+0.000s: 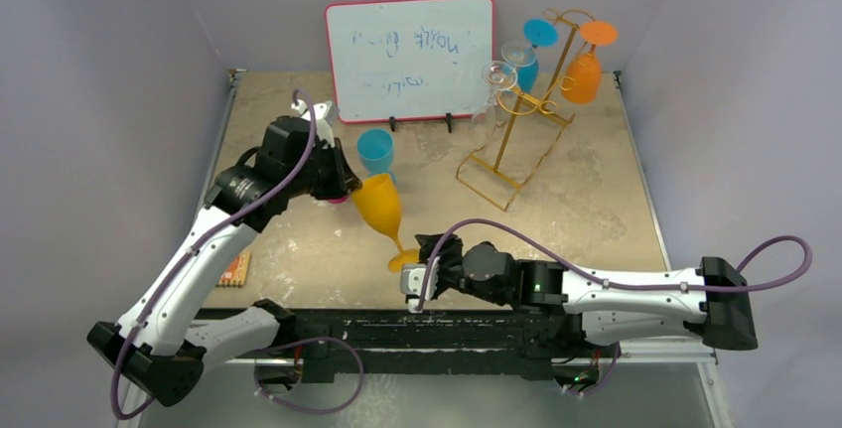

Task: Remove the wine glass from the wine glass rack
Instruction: Place the wine glass at the center of the board.

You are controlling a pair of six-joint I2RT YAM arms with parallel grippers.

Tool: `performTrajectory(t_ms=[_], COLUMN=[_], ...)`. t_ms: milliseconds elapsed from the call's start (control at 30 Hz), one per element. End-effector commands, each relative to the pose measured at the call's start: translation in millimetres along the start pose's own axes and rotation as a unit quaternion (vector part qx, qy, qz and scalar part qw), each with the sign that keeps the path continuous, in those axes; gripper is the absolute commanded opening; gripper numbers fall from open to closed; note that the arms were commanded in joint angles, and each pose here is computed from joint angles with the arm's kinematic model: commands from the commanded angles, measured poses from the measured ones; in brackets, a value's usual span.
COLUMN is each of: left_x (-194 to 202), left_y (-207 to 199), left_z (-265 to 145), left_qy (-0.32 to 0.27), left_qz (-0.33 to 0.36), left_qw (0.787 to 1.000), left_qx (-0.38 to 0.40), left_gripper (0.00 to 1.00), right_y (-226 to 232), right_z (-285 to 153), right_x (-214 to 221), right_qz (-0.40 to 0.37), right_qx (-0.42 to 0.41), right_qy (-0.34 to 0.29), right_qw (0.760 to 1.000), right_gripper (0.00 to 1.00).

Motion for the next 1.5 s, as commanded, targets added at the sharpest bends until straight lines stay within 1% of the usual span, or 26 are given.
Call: performTrajectory(t_ms=[0, 100, 167, 233, 300, 367, 500, 600, 667, 733, 800, 833, 933, 1000, 1067, 1133, 1233, 1300, 1367, 1400, 1467], left_x=[-20, -25, -31, -34, -40, -41, -36, -23, -14, -7, -6, -7, -11, -14, -12, -9, -6, -4, -2, -2, -2], left_y=[-4, -7, -1, 17, 41, 50, 53, 58, 58, 61, 64, 64, 61, 63, 69, 78, 84, 94, 106, 110, 116], left_z=[-27, -37, -42, -49, -58, -66, -68, -54, -43, -35, -29, -26, -20, -15, -9, -3, 3, 3, 2, 2, 1], left_qy=[-0.071, -0.086, -0.103, -0.126, -0.160, -0.180, -0.209, -0.197, -0.179, -0.167, -0.174, -0.182, -0.221, -0.251, -0.270, -0.284, -0.304, -0.315, -0.320, -0.322, -0.325], left_qz=[0.032, 0.042, 0.047, 0.052, 0.053, 0.055, 0.045, 0.038, 0.049, 0.068, 0.073, 0.072, 0.058, 0.043, 0.036, 0.036, 0.051, 0.052, 0.051, 0.052, 0.052], left_qw=[0.997, 0.995, 0.994, 0.988, 0.974, 0.966, 0.963, 0.967, 0.972, 0.974, 0.973, 0.972, 0.967, 0.961, 0.956, 0.950, 0.944, 0.937, 0.929, 0.925, 0.920], left_qx=[0.005, 0.009, -0.014, -0.074, -0.152, -0.179, -0.163, -0.157, -0.141, -0.135, -0.133, -0.129, -0.109, -0.104, -0.108, -0.121, -0.118, -0.142, -0.178, -0.194, -0.214], left_gripper=[0.00, 0.00, 0.00, 0.00, 0.00, 0.00, 0.00, 0.00, 0.00, 0.00, 0.00, 0.00, 0.00, 0.00, 0.00, 0.00, 0.00, 0.00, 0.00, 0.00, 0.00], right_y=[-19, -18, -19, -18, -18, -17, -19, -27, -33, -42, -52, -60, -71, -71, -69, -61, -45, -40, -36, -36, -37], right_z=[-5, -5, -4, -5, -6, -8, -15, -23, -29, -36, -43, -48, -61, -68, -74, -75, -71, -71, -71, -70, -66], right_x=[-14, -13, -12, -8, -6, -5, -6, -7, -11, -14, -18, -17, -4, 4, 9, 16, 34, 50, 64, 68, 75], right_qz=[0.041, 0.040, 0.047, 0.061, 0.084, 0.111, 0.147, 0.185, 0.210, 0.246, 0.309, 0.343, 0.447, 0.502, 0.540, 0.571, 0.618, 0.662, 0.694, 0.703, 0.717], right_qx=[0.048, 0.048, 0.052, 0.051, 0.054, 0.060, 0.074, 0.103, 0.118, 0.144, 0.175, 0.205, 0.281, 0.307, 0.316, 0.315, 0.301, 0.307, 0.308, 0.304, 0.285], right_qy=[-0.035, -0.032, -0.025, -0.007, 0.003, 0.004, -0.013, -0.024, -0.038, -0.049, -0.063, -0.069, -0.065, -0.058, -0.057, -0.056, -0.027, -0.003, 0.011, 0.011, 0.007], right_qw=[0.997, 0.998, 0.997, 0.997, 0.995, 0.992, 0.986, 0.977, 0.970, 0.957, 0.933, 0.914, 0.847, 0.806, 0.778, 0.756, 0.726, 0.684, 0.650, 0.642, 0.636], right_gripper=[0.51, 0.51, 0.52, 0.52, 0.52, 0.52, 0.52, 0.54, 0.57, 0.60, 0.67, 0.70, 0.83, 0.87, 0.88, 0.90, 0.90, 0.90, 0.90, 0.90, 0.90])
Point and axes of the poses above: each gripper's point midway between its finger pads, its own z axis out along the fingers, its own y axis along the line the jaws close on, x = y × z, the point moved 4 cm from there along -z, back along the fingers, and after that the axes turned 1 degree about -z, right-handed, at the moved point
